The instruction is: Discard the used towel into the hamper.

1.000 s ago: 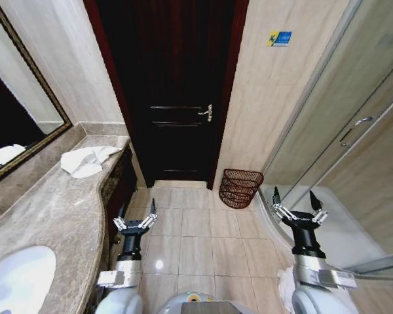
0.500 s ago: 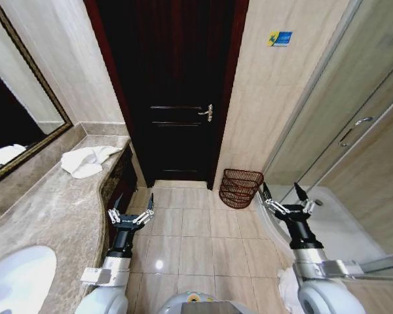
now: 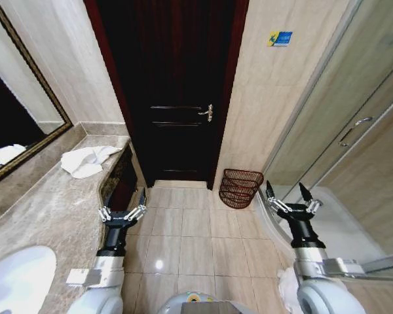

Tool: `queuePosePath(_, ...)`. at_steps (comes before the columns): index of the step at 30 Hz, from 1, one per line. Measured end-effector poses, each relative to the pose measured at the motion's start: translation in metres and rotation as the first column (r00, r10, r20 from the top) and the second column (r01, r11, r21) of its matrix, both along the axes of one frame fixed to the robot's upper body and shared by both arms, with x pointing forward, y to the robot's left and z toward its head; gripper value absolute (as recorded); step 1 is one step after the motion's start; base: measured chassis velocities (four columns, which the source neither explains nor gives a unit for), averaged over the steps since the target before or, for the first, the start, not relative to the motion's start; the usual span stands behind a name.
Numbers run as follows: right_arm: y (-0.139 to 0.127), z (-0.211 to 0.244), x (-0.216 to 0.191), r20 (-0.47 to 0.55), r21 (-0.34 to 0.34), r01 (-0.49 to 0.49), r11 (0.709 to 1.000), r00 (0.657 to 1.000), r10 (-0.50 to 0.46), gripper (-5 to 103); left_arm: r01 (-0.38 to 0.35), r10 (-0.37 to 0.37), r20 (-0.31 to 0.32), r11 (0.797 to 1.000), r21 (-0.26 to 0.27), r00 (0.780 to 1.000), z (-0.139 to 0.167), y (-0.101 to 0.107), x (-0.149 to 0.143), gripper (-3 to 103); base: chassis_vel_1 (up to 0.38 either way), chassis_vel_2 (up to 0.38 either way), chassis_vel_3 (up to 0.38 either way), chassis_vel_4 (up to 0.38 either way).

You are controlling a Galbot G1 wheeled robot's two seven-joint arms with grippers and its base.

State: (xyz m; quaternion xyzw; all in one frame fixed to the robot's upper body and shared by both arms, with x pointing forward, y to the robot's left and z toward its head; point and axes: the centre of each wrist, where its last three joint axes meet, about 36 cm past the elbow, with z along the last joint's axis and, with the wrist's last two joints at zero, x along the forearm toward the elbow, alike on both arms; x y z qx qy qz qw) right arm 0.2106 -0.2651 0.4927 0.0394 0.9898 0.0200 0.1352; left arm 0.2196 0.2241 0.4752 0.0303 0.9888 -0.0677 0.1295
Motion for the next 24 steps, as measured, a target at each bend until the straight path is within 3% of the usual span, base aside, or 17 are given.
queuePosePath(4,0.001,-0.006,-0.001,0.024,0.014,0.045,0.999,0.999,-0.045,100,-0.005,0.005,-0.001,1.0,-0.011,1.0,-0.001,-0.002,0.0,99,0.0,0.0,0.0,0.0)
queuePosePath(7,0.0,-0.007,-0.002,0.037,0.01,0.067,0.998,0.997,-0.067,100,-0.02,0.019,-0.014,0.998,-0.056,1.0,-0.005,-0.01,-0.002,99,0.0,0.0,0.0,0.0)
queuePosePath(24,0.006,-0.002,0.001,0.034,0.022,0.033,0.999,0.999,-0.033,100,-0.066,0.065,-0.007,0.994,-0.089,0.998,-0.014,-0.02,-0.002,99,0.0,0.0,0.0,0.0)
